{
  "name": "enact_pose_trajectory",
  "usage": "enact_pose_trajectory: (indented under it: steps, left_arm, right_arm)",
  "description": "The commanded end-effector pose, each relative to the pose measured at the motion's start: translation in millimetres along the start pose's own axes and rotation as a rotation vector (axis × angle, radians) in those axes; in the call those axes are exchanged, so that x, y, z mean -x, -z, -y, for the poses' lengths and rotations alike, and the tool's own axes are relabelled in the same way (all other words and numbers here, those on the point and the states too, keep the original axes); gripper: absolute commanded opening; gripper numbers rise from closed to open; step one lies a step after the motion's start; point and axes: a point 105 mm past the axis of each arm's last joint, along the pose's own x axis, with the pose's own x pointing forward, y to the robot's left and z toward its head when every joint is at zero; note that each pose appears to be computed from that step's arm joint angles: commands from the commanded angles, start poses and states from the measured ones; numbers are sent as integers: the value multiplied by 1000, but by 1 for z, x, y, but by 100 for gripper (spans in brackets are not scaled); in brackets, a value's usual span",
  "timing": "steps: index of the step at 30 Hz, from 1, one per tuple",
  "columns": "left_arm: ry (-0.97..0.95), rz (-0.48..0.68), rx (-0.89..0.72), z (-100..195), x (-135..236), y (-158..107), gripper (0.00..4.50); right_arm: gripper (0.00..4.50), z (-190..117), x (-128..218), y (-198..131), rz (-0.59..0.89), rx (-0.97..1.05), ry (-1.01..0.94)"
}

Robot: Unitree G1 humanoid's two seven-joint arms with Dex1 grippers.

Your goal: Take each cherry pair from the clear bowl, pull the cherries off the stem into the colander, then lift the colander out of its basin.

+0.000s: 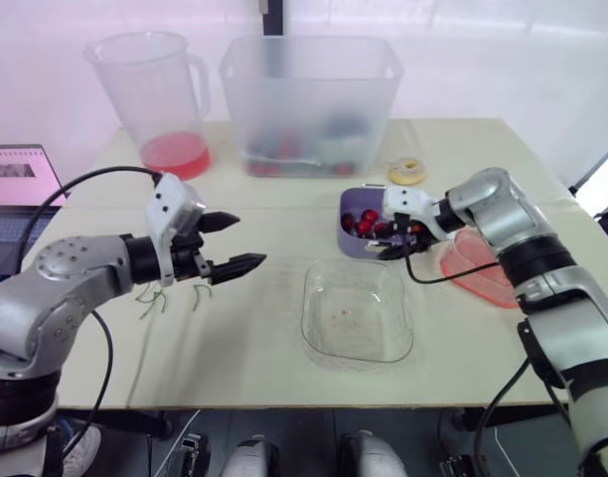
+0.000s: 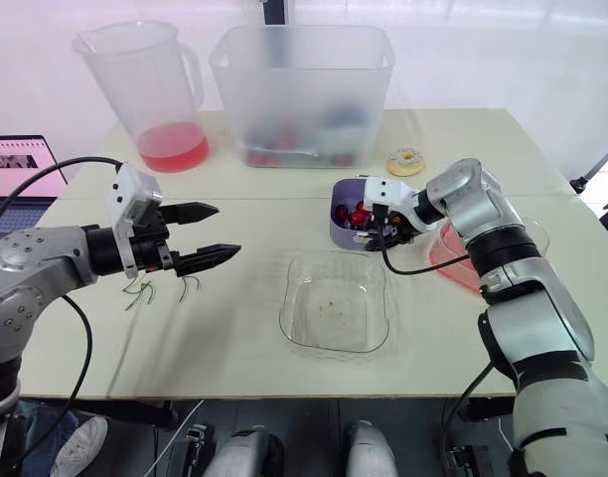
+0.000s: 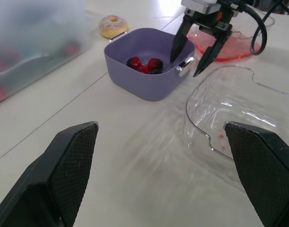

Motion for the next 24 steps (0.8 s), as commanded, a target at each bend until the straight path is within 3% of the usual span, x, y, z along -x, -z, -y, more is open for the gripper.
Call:
enact_pose_trajectory:
  steps: [1,7,12,17,24]
  left_arm:
    - [-57,38,-11,-13,0,-4,450]
    - [-57,24,-15,-25,5,8,450]
    - [-84,-19,-41,-38,15,25,450]
    - [-89,44,-11,-47,30,30,450]
    - [-111,8,40,-48,50,50,450]
  right_arm:
    - [443,14,50,-30,95,42,97]
    - [443,6,123,-18,214,-48,236]
    - [443,-8,176,31,255,-159,447]
    - [443,-28,209,88,306,-236,701]
    - [443,-52,216,117,298,-202,909]
